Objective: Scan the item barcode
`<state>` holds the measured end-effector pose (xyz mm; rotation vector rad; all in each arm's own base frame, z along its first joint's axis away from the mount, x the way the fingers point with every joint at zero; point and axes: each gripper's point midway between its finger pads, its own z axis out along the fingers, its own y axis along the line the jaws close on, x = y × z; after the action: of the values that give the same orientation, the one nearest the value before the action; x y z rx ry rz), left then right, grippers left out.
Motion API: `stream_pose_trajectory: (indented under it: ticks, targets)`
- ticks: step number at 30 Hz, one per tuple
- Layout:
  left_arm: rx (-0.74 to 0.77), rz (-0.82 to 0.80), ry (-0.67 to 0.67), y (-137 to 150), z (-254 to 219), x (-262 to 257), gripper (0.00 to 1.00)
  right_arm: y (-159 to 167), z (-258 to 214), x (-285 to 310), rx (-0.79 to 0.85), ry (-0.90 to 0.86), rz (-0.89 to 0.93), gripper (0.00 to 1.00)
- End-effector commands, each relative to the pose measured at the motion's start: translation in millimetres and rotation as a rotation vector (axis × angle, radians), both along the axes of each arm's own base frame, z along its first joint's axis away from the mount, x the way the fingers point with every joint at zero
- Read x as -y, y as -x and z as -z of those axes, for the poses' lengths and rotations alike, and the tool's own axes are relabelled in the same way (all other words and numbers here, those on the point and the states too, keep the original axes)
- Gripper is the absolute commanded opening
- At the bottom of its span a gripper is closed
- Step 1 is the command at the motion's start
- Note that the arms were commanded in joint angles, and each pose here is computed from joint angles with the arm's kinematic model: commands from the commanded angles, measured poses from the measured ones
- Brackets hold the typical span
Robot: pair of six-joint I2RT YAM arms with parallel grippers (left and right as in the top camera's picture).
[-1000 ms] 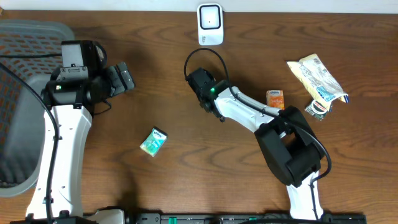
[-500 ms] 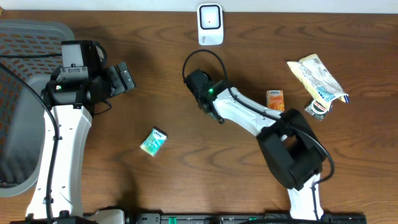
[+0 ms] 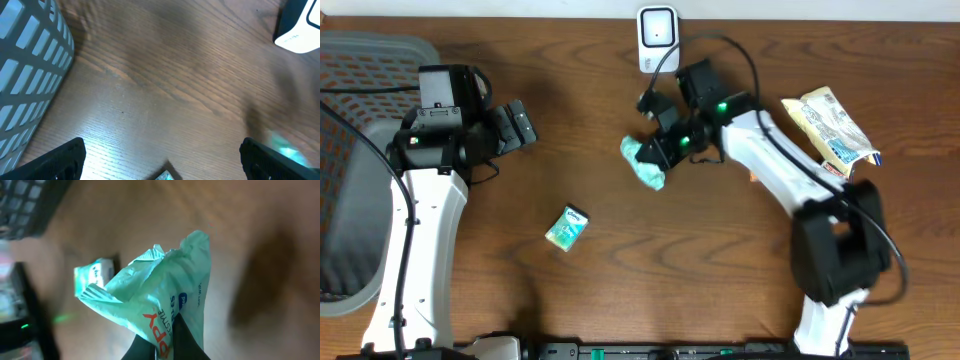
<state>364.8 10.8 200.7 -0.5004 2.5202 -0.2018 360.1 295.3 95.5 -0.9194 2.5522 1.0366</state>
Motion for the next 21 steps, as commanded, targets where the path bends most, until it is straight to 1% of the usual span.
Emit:
stream_pose_trajectory:
  ticks: [1, 5, 8, 9, 11, 12, 14, 15, 16, 17, 18, 21]
  targets:
    - [0.001, 0.006, -0.017, -0.3, -1.1, -2.7, 0.98, 24.9, 31.0, -18.3, -0.199, -0.117, -0.061, 0.01]
    - [0.001, 0.006, -0.017, -0.3, -1.1, -2.7, 0.98, 19.5, 55.6, -15.0, -0.226, -0.105, -0.045, 0.01]
    - [0.001, 0.006, -0.017, -0.3, -1.1, -2.7, 0.98, 7.1, 66.9, -0.9, -0.205, -0.049, 0.003, 0.02]
    - [0.001, 0.006, -0.017, -0.3, -1.1, -2.7, 0.98, 2.5, 70.6, 4.8, -0.192, -0.022, 0.021, 0.05]
    - [0.001, 0.006, -0.017, -0.3, -1.1, -2.7, 0.98, -6.8, 76.4, 16.8, -0.173, 0.030, 0.065, 0.22]
    - [0.001, 0.006, -0.017, -0.3, -1.1, -2.7, 0.98, -11.9, 79.4, 23.9, -0.168, 0.055, 0.093, 0.33]
    - [0.001, 0.006, -0.017, -0.3, -1.1, -2.7, 0.98, -23.7, 84.8, 41.4, -0.152, 0.105, 0.150, 0.43]
    - [0.001, 0.006, -0.017, -0.3, -1.1, -2.7, 0.98, -27.3, 86.2, 47.2, -0.149, 0.118, 0.167, 0.47]
    - [0.001, 0.006, -0.017, -0.3, -1.1, -2.7, 0.98, -32.7, 88.1, 55.9, -0.141, 0.138, 0.192, 0.53]
    - [0.001, 0.006, -0.017, -0.3, -1.1, -2.7, 0.98, -37.1, 87.9, 63.3, -0.133, 0.152, 0.210, 0.56]
    - [0.001, 0.006, -0.017, -0.3, -1.1, -2.7, 0.98, -41.4, 87.7, 70.6, -0.127, 0.165, 0.229, 0.58]
    - [0.001, 0.006, -0.017, -0.3, -1.1, -2.7, 0.98, -54.3, 74.8, 90.5, -0.111, 0.184, 0.279, 0.59]
